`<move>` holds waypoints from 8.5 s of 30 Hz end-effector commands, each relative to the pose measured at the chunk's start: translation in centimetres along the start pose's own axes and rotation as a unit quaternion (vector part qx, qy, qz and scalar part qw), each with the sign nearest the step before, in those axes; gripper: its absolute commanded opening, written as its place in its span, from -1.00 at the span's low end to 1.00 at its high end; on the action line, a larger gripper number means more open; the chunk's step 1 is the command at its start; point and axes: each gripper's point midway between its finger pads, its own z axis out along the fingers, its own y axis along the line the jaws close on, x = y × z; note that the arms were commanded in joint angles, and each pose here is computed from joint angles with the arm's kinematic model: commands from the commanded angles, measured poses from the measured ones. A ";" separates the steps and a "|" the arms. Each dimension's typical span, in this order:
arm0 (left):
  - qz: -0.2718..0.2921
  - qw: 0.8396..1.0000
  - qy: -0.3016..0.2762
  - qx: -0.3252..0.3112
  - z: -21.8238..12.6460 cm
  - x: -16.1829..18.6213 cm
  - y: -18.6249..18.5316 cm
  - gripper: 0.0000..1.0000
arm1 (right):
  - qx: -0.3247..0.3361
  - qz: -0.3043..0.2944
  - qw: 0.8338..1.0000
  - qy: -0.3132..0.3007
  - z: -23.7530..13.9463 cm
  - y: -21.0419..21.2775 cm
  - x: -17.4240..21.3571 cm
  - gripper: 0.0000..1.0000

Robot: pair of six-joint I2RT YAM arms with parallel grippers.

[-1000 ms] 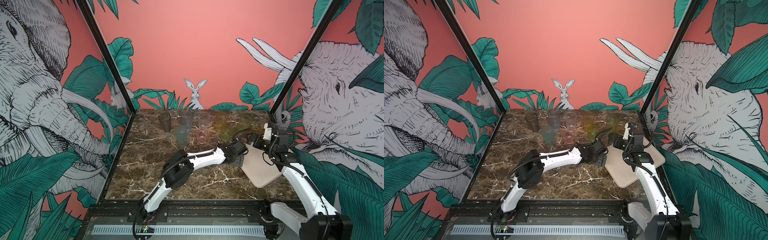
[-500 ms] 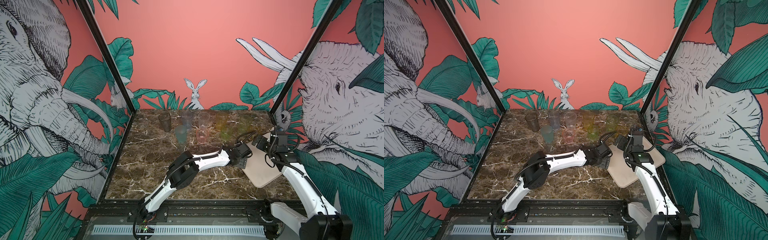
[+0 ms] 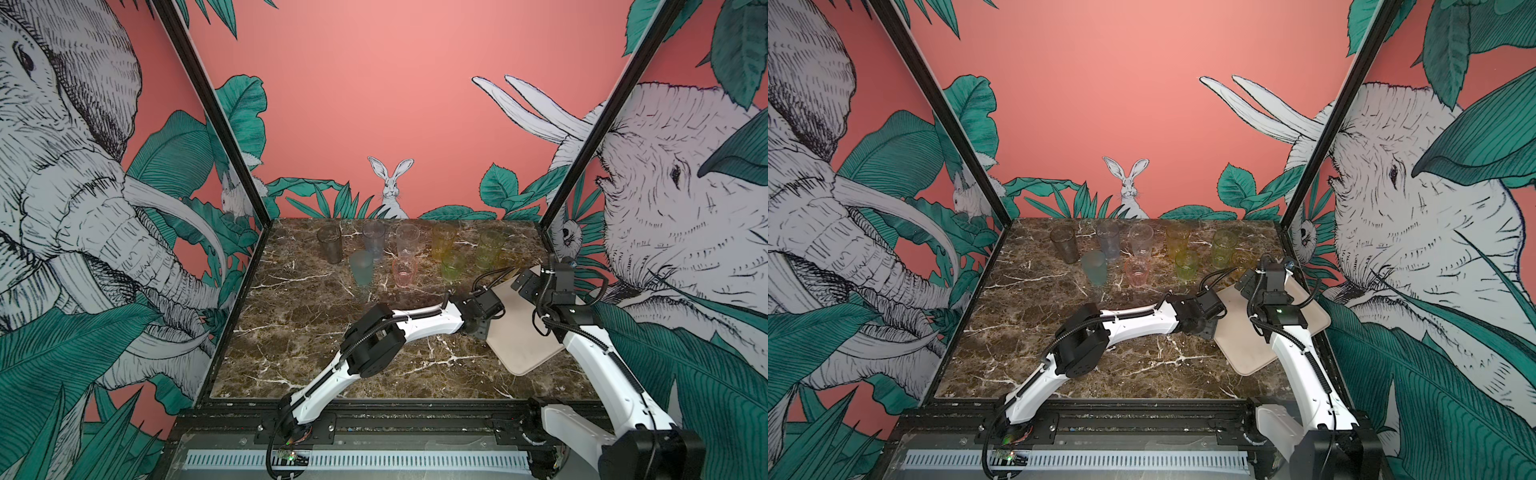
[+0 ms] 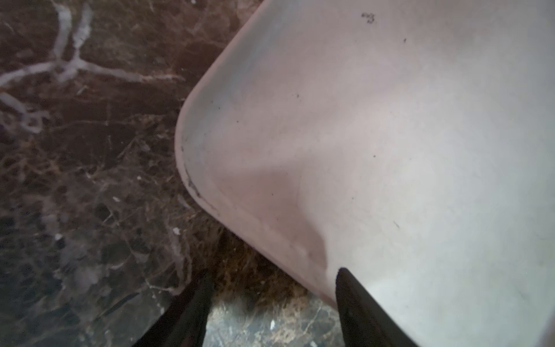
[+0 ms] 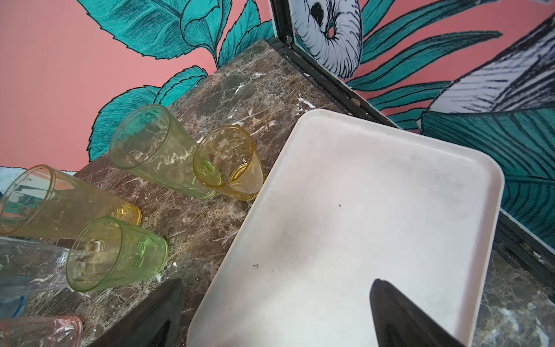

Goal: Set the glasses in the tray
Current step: 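Reach the left gripper across to the nearest corner of the white tray, then close the left gripper on the white tray's corner rim, then drag the white tray with the left gripper toward the table's middle, then release the tray with the left gripper while the right gripper moves toward the glasses, then lower the left gripper over the dark grey glass while the right gripper hovers, then close the left gripper on the dark grey glass rim and lift it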

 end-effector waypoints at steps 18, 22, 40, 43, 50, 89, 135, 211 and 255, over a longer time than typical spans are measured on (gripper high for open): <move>-0.014 1.000 0.019 -0.013 0.1 0.4 0.6 0.05 | -0.016 0.004 1.000 -0.016 0.1 0.6 -0.6 0.98; -0.026 0.999 0.018 -0.015 0.0 0.4 1.5 0.02 | -0.016 0.004 1.000 -0.014 0.2 0.6 -0.5 0.98; -0.057 0.997 0.011 -0.041 -1.0 0.3 5.5 -0.28 | -0.025 0.000 1.000 0.003 0.7 1.1 0.0 0.98; -0.061 0.997 0.012 -0.048 -1.3 0.4 6.4 -0.36 | -0.028 -0.001 1.000 0.004 0.7 1.3 0.1 0.98; -0.080 0.994 0.019 -0.067 -2.1 1.3 9.4 -0.48 | -0.031 -0.001 1.000 0.005 0.7 1.4 0.1 0.98; -0.123 0.986 0.064 -0.089 -8.5 6.1 18.4 -0.38 | -0.040 -0.003 0.999 0.017 1.3 1.8 0.7 0.98; -0.162 0.970 0.070 -0.165 -11.8 11.8 31.8 -1.00 | -0.058 -0.003 0.998 0.021 1.5 2.4 1.0 0.98; -0.372 0.883 -0.210 -0.194 -26.3 -10.9 47.7 0.31 | -0.395 -0.289 0.870 0.059 -3.0 21.3 13.8 0.97; -0.386 0.891 -0.134 -0.198 -19.9 -12.9 53.6 -0.35 | -0.354 -0.322 0.873 0.089 -0.5 21.5 16.8 0.98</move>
